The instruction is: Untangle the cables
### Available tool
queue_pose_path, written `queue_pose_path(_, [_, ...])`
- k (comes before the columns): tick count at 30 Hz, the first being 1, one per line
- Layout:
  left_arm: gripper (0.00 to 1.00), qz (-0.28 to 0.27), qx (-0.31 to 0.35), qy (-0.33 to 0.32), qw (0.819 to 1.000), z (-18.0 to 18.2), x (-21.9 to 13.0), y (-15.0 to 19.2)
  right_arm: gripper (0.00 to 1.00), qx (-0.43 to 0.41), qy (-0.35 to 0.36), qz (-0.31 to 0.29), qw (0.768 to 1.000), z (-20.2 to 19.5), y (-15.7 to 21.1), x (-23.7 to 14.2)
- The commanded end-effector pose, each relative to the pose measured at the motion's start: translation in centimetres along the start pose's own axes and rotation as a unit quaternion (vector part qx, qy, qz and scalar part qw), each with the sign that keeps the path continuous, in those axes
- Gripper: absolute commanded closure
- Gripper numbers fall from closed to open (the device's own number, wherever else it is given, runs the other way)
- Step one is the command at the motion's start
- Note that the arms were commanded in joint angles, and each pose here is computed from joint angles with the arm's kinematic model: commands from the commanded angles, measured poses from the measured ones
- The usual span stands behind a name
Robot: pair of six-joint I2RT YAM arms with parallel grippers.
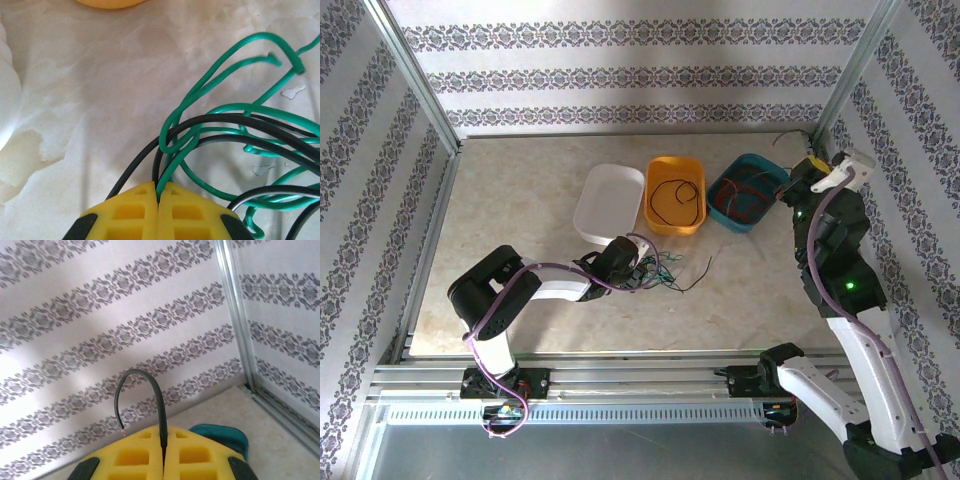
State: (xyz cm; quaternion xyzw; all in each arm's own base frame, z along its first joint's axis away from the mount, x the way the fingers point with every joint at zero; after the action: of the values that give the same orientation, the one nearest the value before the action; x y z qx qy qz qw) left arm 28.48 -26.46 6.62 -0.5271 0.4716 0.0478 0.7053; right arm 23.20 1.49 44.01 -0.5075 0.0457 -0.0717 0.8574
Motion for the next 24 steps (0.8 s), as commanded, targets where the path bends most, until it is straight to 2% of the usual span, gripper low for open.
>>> queue_pose_path(1, [1.0, 0.035, 0.002, -0.011, 0.999, 0.5, 0.3, 2.0, 1.0, 0.027, -0.072, 0.005, 0.997, 2.2, -1.1, 0.7])
queue_pose_path(6, [1.0, 0.032, 0.001, -0.011, 0.999, 0.6, 0.2, 1.9, 1.0, 0.021, -0.089, 0.037, 0.995, 3.7, 0.0, 3.8])
queue_pose_path(14, [1.0, 0.03, 0.002, -0.012, 0.999, 0.6, -0.1, 1.7, 1.0, -0.004, -0.101, 0.085, 0.991, 5.8, 2.9, 10.9])
queue_pose_path(19, [1.0, 0.031, 0.003, -0.014, 0.999, 0.6, -0.3, 1.7, 1.0, -0.002, -0.103, 0.191, 0.976, 5.9, 10.2, 16.1])
queue_pose_path(24, [1.0, 0.031, 0.004, -0.016, 0.999, 0.7, -0.5, 1.7, 1.0, -0.013, -0.07, 0.293, 0.954, 4.3, 18.8, 18.6])
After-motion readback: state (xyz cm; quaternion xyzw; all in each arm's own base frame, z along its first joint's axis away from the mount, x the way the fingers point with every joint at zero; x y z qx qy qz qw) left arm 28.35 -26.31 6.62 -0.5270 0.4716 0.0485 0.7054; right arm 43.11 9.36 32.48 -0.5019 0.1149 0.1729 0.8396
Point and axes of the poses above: each hand's point on the last joint's axis, 136 mm out from that joint toward the fingers, its own x axis out along the fingers, its own z axis along the line the jaws close on, y = z × x, the point moved 6 cm from there along -x, back along the fingers, and after that the axes turned 5 degrees about x, right-handed, at the moved point
